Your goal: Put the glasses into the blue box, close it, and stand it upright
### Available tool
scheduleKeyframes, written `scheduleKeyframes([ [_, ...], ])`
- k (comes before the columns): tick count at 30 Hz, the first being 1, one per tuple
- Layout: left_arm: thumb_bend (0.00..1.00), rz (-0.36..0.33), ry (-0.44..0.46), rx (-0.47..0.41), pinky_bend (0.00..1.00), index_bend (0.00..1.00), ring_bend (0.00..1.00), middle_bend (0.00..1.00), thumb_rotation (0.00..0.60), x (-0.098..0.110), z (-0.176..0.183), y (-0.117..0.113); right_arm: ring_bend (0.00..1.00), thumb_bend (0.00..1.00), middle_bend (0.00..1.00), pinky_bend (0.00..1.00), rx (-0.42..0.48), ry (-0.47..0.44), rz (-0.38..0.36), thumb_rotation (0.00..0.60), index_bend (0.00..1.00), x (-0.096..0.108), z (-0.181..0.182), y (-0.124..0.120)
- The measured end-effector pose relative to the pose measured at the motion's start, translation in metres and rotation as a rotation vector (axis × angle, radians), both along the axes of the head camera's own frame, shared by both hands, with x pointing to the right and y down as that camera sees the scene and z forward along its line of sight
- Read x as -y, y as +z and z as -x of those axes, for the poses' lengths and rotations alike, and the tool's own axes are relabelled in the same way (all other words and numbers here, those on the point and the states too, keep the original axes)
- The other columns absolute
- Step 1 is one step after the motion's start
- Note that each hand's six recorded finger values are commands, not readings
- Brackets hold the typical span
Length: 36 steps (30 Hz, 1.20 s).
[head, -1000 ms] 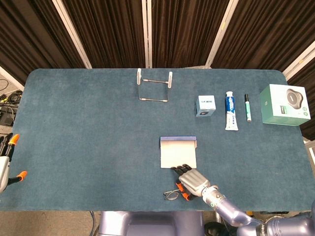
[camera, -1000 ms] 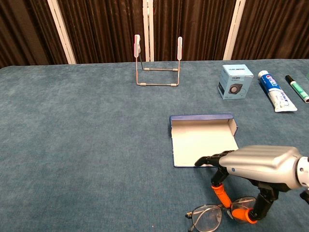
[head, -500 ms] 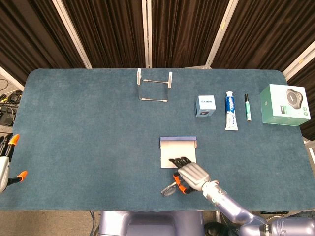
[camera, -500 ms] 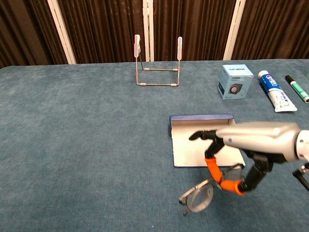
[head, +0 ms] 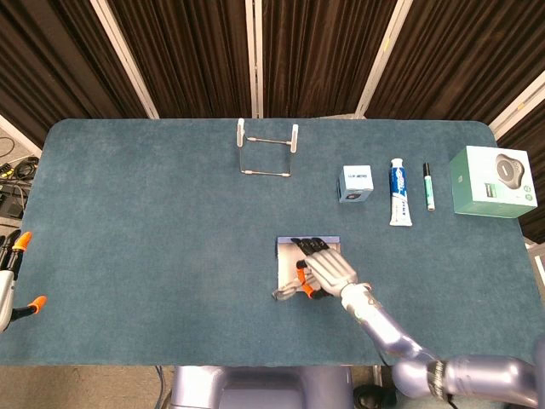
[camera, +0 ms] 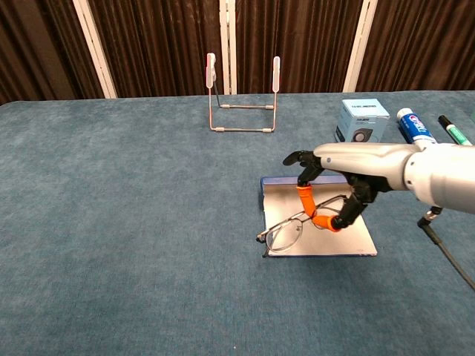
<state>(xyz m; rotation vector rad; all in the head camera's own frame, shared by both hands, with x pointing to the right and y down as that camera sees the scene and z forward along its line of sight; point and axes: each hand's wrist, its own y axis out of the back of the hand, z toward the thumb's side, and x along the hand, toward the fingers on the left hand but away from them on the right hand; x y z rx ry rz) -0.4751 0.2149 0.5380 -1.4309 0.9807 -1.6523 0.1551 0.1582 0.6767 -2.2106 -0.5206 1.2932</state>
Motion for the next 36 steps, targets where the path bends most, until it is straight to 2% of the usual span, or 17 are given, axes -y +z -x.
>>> scheduleKeyframes([
  [9, 0.00, 0.003, -0.011, -0.008, 0.00, 0.00, 0.00, 0.00, 0.600, 0.002, 0.003, 0.000, 0.00, 0.40, 0.00, 0.00, -0.050, 0.058, -0.039, 0.600, 0.64, 0.026, 0.000, 0.023],
  [15, 0.00, 0.012, -0.018, -0.004, 0.00, 0.00, 0.00, 0.00, 0.600, 0.003, 0.006, 0.003, 0.00, 0.40, 0.00, 0.00, -0.070, 0.087, -0.056, 0.600, 0.64, 0.036, -0.001, 0.034],
  [17, 0.00, 0.014, -0.019, -0.003, 0.00, 0.00, 0.00, 0.00, 0.600, 0.003, 0.007, 0.004, 0.00, 0.40, 0.00, 0.00, -0.076, 0.093, -0.058, 0.600, 0.58, 0.038, -0.001, 0.037],
  [20, 0.00, 0.017, -0.018, -0.003, 0.00, 0.00, 0.00, 0.00, 0.600, 0.004, 0.006, 0.005, 0.00, 0.38, 0.00, 0.00, -0.085, 0.100, -0.063, 0.600, 0.41, 0.038, -0.002, 0.041],
  [23, 0.00, 0.023, -0.011, -0.006, 0.00, 0.00, 0.00, 0.00, 0.600, 0.004, 0.005, 0.006, 0.00, 0.32, 0.00, 0.00, -0.094, 0.090, -0.079, 0.600, 0.26, 0.038, -0.004, 0.040],
  [25, 0.00, 0.023, -0.004, -0.008, 0.00, 0.00, 0.00, 0.00, 0.600, 0.004, 0.003, 0.006, 0.00, 0.27, 0.00, 0.00, -0.095, 0.086, -0.095, 0.600, 0.21, 0.040, -0.006, 0.038],
  [36, 0.00, 0.027, 0.020, -0.027, 0.00, 0.00, 0.00, 0.00, 0.600, 0.001, -0.003, 0.005, 0.00, 0.01, 0.00, 0.00, -0.025, 0.060, -0.150, 0.600, 0.15, 0.038, -0.004, 0.008],
])
